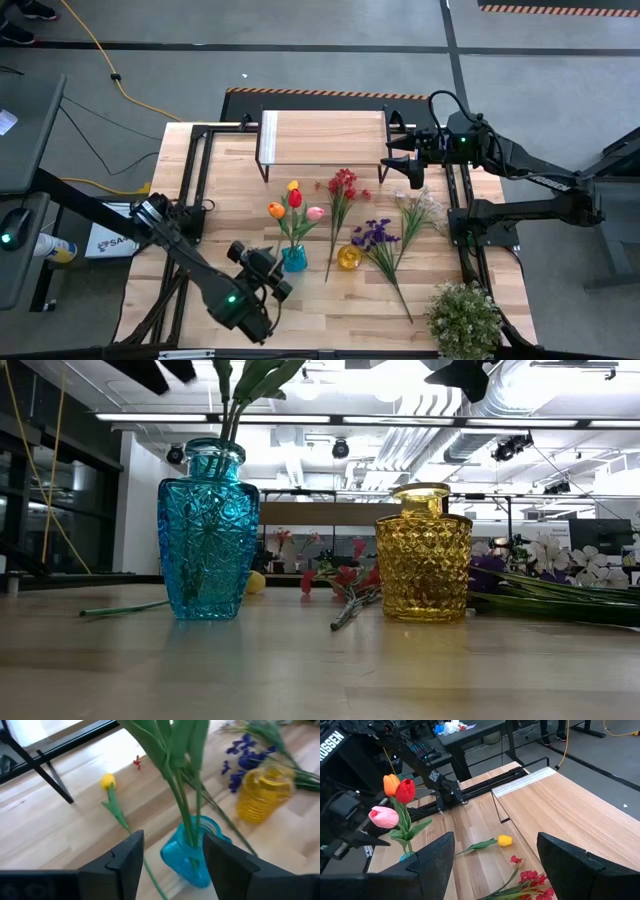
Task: Pick and place flowers into a vace then onto a shelf
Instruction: Put the yellow tulip into the blue vase
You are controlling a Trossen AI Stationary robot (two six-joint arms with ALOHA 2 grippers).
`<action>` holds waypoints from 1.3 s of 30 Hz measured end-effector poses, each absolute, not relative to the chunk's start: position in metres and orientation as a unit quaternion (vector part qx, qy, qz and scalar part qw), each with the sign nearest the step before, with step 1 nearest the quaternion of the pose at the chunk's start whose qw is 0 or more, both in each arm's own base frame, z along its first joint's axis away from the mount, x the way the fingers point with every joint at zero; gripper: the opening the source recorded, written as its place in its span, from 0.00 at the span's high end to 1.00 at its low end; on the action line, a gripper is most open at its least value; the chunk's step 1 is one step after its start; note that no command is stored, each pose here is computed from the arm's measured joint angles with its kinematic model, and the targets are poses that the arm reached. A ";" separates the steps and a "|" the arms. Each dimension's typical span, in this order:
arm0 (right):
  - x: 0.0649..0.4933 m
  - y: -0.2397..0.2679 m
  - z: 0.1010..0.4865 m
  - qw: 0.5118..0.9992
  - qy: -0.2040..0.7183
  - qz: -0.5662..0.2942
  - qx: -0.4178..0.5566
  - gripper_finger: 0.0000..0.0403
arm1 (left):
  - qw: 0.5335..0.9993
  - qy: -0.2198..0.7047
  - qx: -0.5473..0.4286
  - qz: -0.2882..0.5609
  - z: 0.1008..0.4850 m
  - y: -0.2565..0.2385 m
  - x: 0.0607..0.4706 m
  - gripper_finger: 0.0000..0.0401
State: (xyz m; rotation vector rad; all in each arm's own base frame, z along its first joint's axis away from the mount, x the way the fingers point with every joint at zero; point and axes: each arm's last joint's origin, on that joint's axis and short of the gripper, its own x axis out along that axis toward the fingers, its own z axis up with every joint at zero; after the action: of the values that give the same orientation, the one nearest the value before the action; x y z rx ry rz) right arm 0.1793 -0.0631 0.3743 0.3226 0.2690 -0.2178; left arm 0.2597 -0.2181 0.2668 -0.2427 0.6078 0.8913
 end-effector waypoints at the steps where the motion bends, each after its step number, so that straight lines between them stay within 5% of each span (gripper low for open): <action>1: 0.179 -0.063 0.374 0.972 0.133 -0.108 0.159 0.32 | 0.853 0.285 -0.117 0.420 0.267 -0.221 0.257 0.41; 15: 0.179 -0.064 0.374 0.972 0.133 -0.115 0.154 0.32 | 0.863 0.280 -0.146 0.393 0.269 -0.247 0.225 0.41; 39: 0.179 -0.063 0.374 0.972 0.133 -0.112 0.155 0.32 | 0.804 0.393 -0.184 0.406 0.262 -0.251 0.220 0.41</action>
State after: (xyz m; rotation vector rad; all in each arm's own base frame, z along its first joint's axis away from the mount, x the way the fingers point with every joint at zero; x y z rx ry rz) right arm 0.1792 -0.0634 0.3743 0.3130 0.2691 -0.2265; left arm 0.2198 -0.2510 0.2624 -0.3938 0.8427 0.8687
